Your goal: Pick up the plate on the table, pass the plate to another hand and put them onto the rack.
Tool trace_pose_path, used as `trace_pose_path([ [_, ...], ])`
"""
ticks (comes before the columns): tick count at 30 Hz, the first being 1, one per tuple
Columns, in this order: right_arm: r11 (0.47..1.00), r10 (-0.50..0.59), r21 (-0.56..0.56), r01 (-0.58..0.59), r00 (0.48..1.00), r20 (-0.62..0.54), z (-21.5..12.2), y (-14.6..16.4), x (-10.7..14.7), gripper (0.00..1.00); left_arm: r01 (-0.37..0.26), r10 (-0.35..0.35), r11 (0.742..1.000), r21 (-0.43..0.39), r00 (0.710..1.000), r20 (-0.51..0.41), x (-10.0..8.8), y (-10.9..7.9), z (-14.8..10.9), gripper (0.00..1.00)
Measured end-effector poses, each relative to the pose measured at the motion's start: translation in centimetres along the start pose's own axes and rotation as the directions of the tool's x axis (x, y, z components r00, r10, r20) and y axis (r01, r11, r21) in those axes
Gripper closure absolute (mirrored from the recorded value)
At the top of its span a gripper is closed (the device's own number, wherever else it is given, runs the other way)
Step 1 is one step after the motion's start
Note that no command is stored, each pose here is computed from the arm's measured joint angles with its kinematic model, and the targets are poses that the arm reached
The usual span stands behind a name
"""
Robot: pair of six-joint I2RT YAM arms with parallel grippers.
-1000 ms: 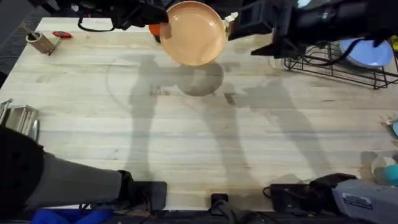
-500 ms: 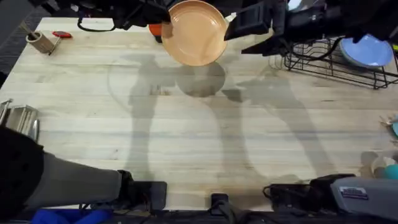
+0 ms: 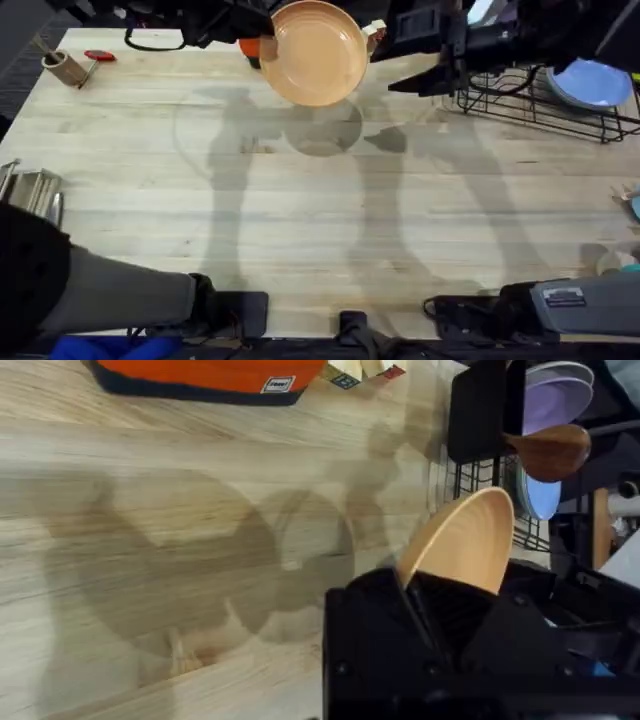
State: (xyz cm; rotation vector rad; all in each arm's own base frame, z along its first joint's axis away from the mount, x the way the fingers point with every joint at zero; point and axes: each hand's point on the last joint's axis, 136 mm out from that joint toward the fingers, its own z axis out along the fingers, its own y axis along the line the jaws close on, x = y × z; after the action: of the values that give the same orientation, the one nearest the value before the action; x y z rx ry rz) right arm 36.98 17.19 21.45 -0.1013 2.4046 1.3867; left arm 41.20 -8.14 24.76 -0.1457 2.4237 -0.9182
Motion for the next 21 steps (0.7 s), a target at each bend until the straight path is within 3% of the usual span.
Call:
trace_pose_path([
  [12,1.000,0.010,-0.017,-0.011,1.000,-0.027,1.5,1.2,0.6,0.007,0.000,0.000,1.000,0.000,1.000,0.000,0.0,0.0,0.0,0.960],
  [21,0.993,0.006,0.116,-0.004,1.000,-0.013,4.0,0.9,1.2,0.007,0.009,-0.009,1.000,-0.002,1.000,-0.011,0.3,0.1,0.0,0.960],
])
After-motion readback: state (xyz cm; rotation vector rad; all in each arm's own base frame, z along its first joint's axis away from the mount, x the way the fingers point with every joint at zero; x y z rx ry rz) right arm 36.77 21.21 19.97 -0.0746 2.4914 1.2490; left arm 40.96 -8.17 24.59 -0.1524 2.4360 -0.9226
